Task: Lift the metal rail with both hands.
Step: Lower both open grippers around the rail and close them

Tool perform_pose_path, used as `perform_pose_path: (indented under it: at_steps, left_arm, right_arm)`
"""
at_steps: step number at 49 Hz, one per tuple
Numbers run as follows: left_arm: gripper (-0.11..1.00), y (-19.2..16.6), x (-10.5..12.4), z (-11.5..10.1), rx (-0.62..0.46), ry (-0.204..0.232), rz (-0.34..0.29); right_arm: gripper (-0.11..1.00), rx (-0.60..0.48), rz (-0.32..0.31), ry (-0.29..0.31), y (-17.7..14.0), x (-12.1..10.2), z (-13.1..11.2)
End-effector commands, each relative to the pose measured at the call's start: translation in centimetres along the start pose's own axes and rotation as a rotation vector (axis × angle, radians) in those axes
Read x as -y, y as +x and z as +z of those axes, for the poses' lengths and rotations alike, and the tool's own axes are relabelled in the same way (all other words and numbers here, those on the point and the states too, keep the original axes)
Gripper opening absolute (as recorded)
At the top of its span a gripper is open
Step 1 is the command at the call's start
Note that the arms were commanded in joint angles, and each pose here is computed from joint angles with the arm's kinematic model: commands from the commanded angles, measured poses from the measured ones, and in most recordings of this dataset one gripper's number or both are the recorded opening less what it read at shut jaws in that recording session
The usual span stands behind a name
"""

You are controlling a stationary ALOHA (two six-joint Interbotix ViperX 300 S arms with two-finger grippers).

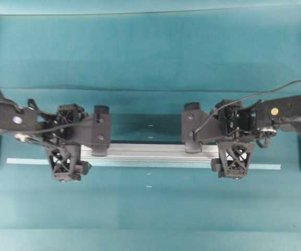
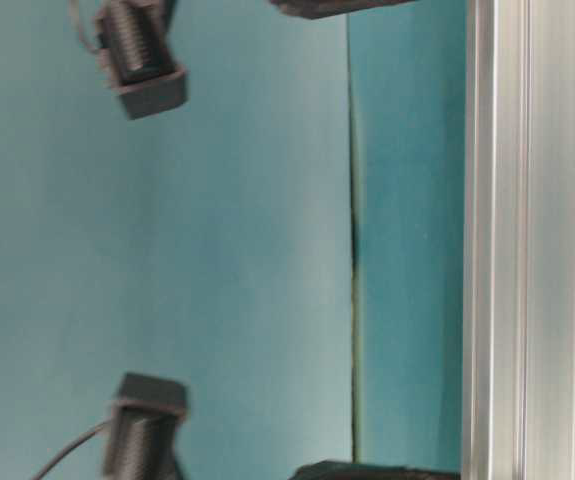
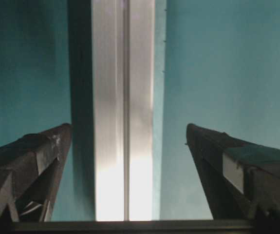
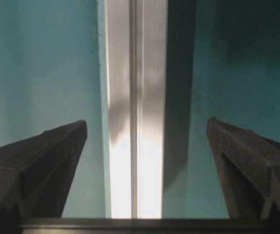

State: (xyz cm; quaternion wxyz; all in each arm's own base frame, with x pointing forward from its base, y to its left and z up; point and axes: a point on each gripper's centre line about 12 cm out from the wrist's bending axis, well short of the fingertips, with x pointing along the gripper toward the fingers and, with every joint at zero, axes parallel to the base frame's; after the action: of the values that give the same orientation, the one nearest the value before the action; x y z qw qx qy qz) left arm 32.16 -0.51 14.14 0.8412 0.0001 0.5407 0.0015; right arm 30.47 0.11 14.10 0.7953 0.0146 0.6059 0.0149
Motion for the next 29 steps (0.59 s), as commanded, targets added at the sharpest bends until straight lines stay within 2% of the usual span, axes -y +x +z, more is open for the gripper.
perform_pose_path:
  at_steps: [1,16,29]
  left_arm:
    - [0.98,0.7,-0.1,0.2,0.006,0.003,0.003]
    - [0.98,2.6,-0.1,-0.4,0.008,0.003,0.001]
    - [0.98,2.7,-0.1,-0.8,0.003,0.001,0.001]
  right_arm:
    - [0.99,0.001,-0.001,0.000,0.9,0.0,-0.2]
    - [0.99,-0.048,-0.003,0.007,3.5,0.1,-1.5]
    - [0.99,-0.026,-0.006,0.009,4.1,0.2,-1.3]
